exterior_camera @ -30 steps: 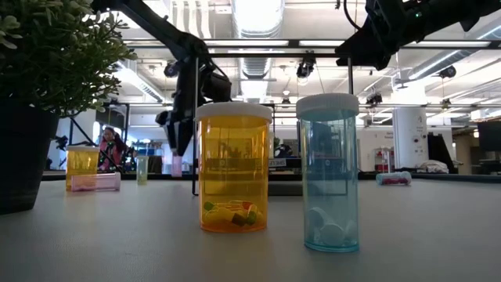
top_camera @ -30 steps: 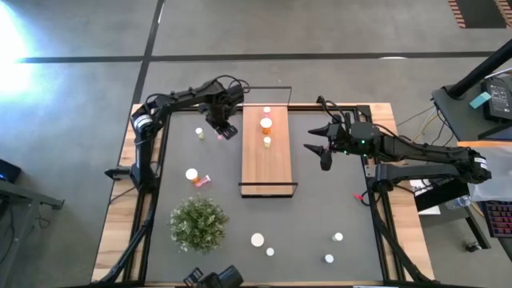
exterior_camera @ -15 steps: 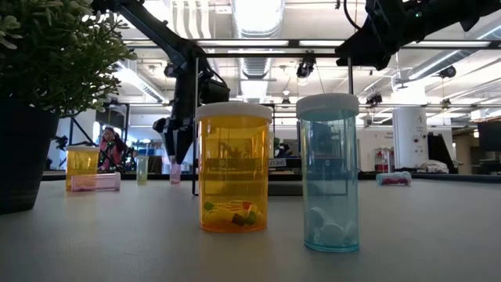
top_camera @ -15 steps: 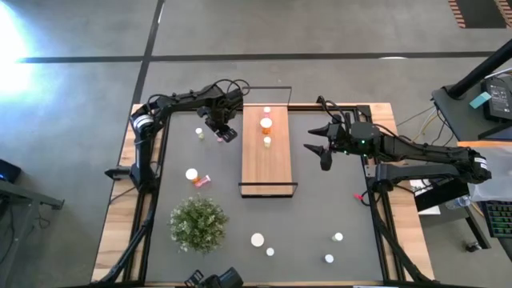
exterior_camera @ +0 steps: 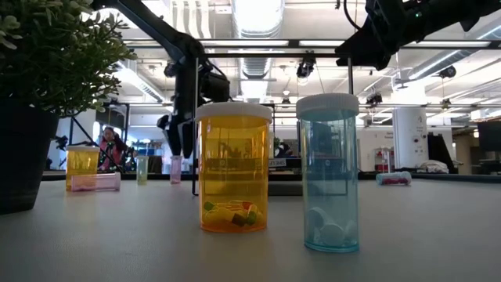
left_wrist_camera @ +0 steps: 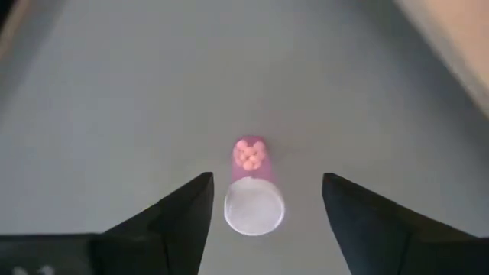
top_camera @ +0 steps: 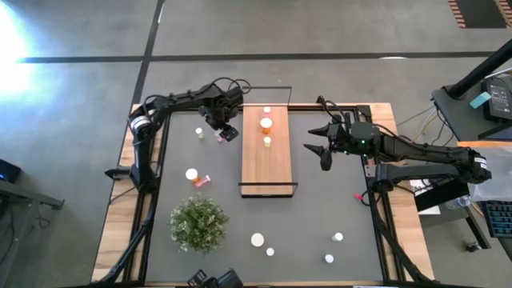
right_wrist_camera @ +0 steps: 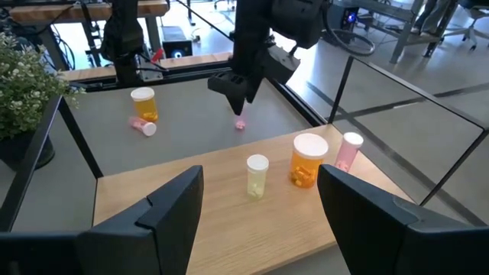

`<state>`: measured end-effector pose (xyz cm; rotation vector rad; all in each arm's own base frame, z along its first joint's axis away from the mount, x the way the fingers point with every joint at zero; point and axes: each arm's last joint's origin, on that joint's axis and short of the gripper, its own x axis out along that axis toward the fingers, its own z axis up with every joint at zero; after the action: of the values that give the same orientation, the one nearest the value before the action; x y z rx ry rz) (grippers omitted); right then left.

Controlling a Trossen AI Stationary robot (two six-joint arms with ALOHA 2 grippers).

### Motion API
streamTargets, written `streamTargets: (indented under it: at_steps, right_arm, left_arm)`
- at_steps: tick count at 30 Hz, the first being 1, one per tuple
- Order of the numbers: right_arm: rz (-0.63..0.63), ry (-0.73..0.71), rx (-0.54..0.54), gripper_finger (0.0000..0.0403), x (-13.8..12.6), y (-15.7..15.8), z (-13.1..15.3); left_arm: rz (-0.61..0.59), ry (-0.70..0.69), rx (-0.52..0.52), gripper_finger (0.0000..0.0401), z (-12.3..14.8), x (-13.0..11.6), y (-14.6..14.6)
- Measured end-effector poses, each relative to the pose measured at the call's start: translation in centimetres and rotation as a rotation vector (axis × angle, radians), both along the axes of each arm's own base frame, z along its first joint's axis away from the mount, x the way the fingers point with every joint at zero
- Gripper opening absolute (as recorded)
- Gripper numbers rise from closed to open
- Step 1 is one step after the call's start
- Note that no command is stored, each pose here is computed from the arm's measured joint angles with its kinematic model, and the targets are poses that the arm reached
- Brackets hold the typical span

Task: Pick and place medicine bottles onto shelf by color
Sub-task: Put the top pink pill bottle on the shelf aligned with the other pink pill bottle

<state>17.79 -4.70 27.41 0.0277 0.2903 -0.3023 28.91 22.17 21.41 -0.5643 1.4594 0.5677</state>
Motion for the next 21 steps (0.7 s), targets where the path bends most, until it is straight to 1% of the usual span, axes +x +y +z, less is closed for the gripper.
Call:
streamTargets:
  at_steps: [4, 7, 10, 13, 15, 18, 21]
  right_arm:
    - [0.000, -0.001, 0.000, 0.0249, 0.0, 0.0, 0.0]
    - [0.000, -0.001, 0.000, 0.0249, 0.0, 0.0, 0.0]
    - [0.000, 0.000, 0.000, 0.0249, 0.0, 0.0, 0.0]
    - [0.000, 0.000, 0.000, 0.0249, 0.0, 0.0, 0.0]
    - [0.000, 0.000, 0.000, 0.0249, 0.0, 0.0, 0.0]
    - [0.000, 0.000, 0.000, 0.0249, 0.0, 0.0, 0.0]
    - [0.000, 0.000, 0.000, 0.0249, 0.0, 0.0, 0.0]
  left_arm:
    - [-0.133, -0.043, 0.045, 0.0233, 1.4, 0.1, -0.6]
    - [-0.192, -0.081, 0.095, 0.0233, 2.2, 0.3, -1.1]
    - [-0.233, -0.121, 0.138, 0.0233, 2.8, -0.1, -1.9]
    - [-0.266, -0.160, 0.180, 0.0233, 2.9, -1.0, -2.7]
    - [-0.308, -0.176, 0.207, 0.0233, 2.7, -1.9, -3.3]
    - [-0.411, -0.205, 0.271, 0.0233, 2.6, -3.4, -4.3]
    - [-0.516, -0.240, 0.357, 0.0233, 2.1, -4.7, -5.2]
